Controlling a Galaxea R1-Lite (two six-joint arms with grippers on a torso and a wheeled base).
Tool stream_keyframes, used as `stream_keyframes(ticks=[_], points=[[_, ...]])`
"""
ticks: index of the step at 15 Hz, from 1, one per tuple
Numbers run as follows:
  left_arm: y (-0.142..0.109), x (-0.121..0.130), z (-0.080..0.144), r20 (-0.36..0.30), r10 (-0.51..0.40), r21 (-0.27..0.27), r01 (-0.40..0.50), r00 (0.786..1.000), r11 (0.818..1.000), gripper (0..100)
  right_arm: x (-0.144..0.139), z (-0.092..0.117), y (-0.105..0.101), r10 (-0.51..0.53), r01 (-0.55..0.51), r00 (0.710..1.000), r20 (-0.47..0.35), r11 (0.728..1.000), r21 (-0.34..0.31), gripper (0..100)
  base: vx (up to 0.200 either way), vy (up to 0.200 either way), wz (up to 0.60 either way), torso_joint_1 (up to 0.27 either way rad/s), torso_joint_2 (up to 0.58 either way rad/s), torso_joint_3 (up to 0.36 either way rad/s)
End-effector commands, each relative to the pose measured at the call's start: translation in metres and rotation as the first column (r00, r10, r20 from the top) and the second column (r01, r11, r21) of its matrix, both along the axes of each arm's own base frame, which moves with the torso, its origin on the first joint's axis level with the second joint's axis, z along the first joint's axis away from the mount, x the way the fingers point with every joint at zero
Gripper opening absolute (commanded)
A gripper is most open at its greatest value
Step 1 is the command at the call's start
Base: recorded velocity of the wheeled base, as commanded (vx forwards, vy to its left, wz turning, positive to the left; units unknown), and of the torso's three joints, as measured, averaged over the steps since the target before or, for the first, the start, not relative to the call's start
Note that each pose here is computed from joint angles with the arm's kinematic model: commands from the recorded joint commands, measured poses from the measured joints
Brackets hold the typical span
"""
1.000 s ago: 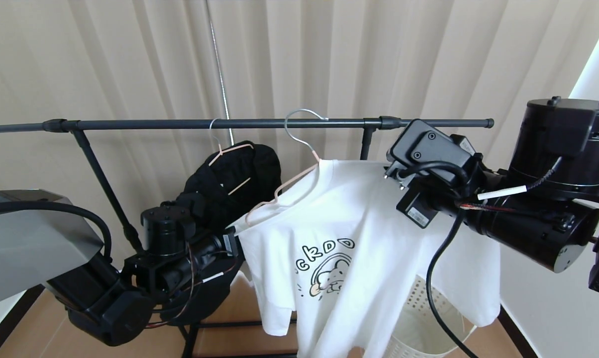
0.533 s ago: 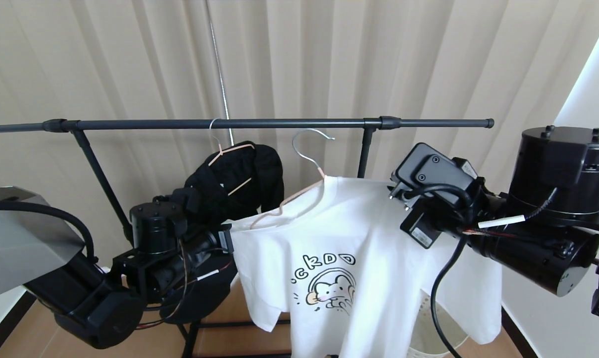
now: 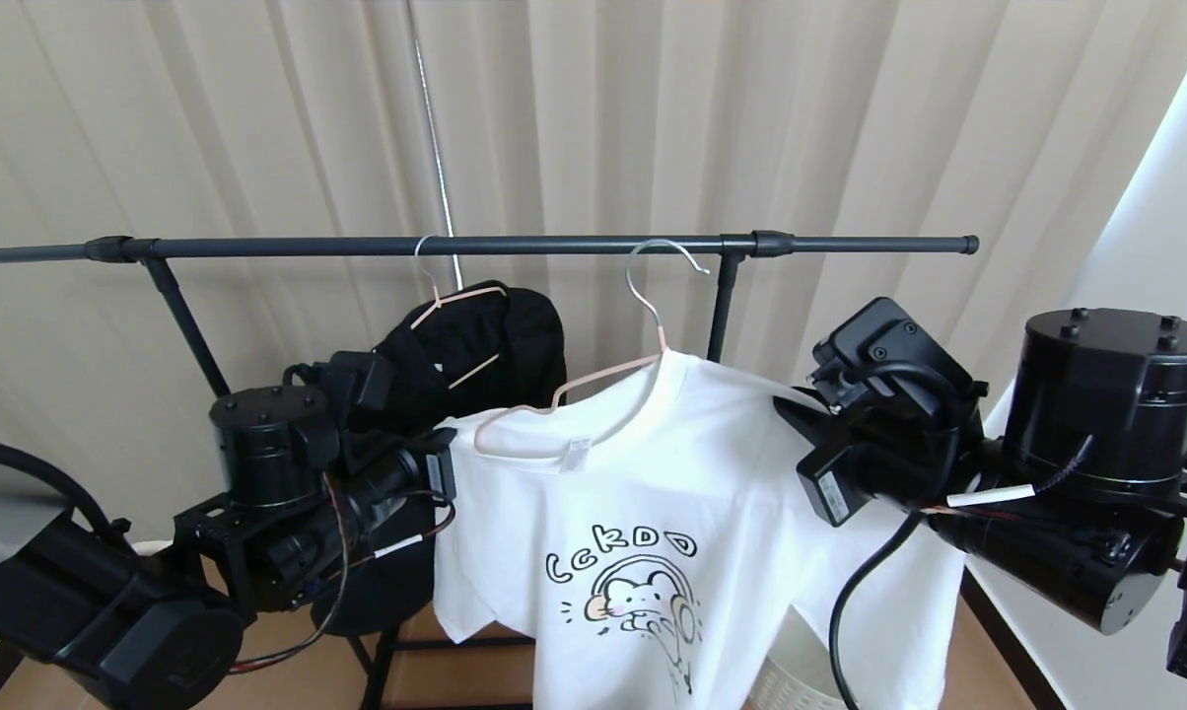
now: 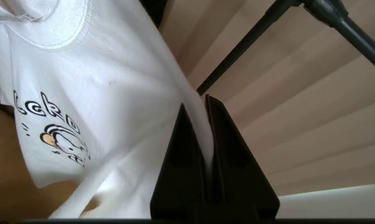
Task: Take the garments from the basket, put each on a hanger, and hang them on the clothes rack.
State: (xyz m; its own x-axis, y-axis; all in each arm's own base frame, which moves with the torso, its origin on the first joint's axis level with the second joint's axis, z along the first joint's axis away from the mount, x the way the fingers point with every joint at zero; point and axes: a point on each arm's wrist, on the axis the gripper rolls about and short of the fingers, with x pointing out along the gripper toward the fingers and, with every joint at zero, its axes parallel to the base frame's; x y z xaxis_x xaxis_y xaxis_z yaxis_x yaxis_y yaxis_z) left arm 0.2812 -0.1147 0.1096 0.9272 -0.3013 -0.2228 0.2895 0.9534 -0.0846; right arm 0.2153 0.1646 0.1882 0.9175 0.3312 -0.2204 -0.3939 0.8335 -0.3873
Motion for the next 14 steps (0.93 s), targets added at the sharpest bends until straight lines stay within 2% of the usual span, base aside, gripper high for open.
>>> stream_keyframes(ticks=[1, 3, 5, 7, 10, 11, 14], points=[[-0.002, 0.0, 0.005, 0.019, -0.007, 0.005, 0.007, 1.0, 1.0, 0, 0.003, -0.01, 0.003, -0.002, 0.002, 1.0, -0.008, 1.0, 0.008, 0, 0.0, 0.0, 0.0, 0.0, 0.0, 0.0], [-0.002, 0.001, 0.01, 0.029, -0.015, 0.035, 0.013, 0.999, 0.999, 0, 0.005, -0.019, 0.003, -0.009, 0.009, 1.0, 0.003, 0.998, 0.059, 0, 0.0, 0.0, 0.0, 0.0, 0.0, 0.0], [-0.004, 0.004, 0.019, 0.028, -0.019, 0.042, 0.018, 0.999, 0.999, 0, 0.009, -0.023, 0.005, -0.022, 0.02, 1.0, 0.018, 0.994, 0.106, 0, 0.0, 0.0, 0.0, 0.0, 0.0, 0.0], [-0.007, 0.008, 0.028, 0.029, -0.022, 0.041, 0.021, 0.999, 0.999, 0, 0.01, -0.025, 0.0, -0.033, 0.031, 0.999, 0.015, 0.994, 0.105, 0, 0.0, 0.0, 0.0, 0.0, 0.0, 0.0], [-0.007, 0.013, 0.034, 0.04, -0.01, 0.04, 0.009, 0.999, 0.999, 0, 0.008, -0.027, -0.009, 0.003, -0.003, 1.0, 0.001, 0.995, 0.103, 0, 0.0, 0.0, 0.0, 0.0, 0.0, 0.0], [-0.005, 0.013, 0.036, 0.054, -0.005, 0.06, 0.002, 0.999, 0.998, 0, 0.007, -0.027, -0.012, 0.011, -0.011, 1.0, -0.001, 0.995, 0.102, 0, 0.0, 0.0, 0.0, 0.0, 0.0, 0.0], [-0.008, 0.008, 0.044, 0.077, -0.017, 0.061, 0.013, 0.997, 0.998, 0, 0.011, -0.027, -0.009, 0.028, -0.027, 1.0, 0.001, 0.994, 0.11, 0, 0.0, 0.0, 0.0, 0.0, 0.0, 0.0]])
